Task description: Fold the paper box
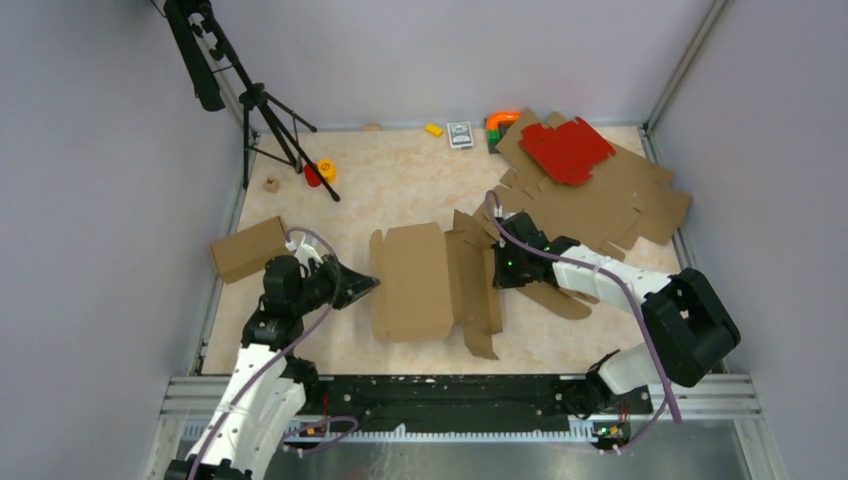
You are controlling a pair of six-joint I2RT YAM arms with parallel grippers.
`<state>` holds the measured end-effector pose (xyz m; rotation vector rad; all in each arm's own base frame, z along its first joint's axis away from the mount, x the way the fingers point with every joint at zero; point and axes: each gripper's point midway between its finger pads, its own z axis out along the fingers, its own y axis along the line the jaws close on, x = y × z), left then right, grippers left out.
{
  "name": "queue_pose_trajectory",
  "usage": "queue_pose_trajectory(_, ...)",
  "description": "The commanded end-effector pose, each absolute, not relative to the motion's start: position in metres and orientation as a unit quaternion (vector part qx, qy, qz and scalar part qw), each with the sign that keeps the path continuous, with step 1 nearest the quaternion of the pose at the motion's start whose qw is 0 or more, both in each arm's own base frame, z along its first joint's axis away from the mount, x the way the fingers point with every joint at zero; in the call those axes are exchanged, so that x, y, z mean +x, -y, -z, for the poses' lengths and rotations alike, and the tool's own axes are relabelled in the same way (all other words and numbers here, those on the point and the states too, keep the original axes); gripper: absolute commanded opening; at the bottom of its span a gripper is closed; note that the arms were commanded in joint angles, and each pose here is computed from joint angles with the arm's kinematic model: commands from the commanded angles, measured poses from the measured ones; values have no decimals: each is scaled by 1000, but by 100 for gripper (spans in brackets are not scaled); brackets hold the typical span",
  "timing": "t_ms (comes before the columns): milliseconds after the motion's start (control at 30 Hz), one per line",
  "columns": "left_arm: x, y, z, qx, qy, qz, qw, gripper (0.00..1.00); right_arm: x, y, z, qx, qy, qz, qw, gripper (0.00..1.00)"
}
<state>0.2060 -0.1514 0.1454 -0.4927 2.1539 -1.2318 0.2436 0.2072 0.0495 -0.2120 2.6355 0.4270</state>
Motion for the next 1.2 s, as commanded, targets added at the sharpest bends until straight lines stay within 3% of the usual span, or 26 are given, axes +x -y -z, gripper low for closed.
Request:
queue_pose_trajectory(0,206,160,-192,-133,-778,511,341,12,258,-210,-76,-83,-947,-152,272,0)
queue_pose_trajectory(367,193,174,-193,-112,-760,563,306,0,261,-200,-76,-79,-948,-126,280,0)
queue_pose_trajectory(633,191,183,-196,-88,-733,606,294,0,259,-208,-81,-86,-947,-134,280,0)
queue_pose_trajectory(767,192,183,-203,-77,-732,607,299,4,259,-212,-82,-93,-947,-122,283,0)
queue_pose_trajectory(967,191,184,-198,-75,-736,606,293,33,259,-210,-79,-95,-949,-97,283,0)
queue_pose_trajectory(1167,188,185,-176,-79,-751,601,261,25,260,-215,-80,-98,-949,-104,282,0)
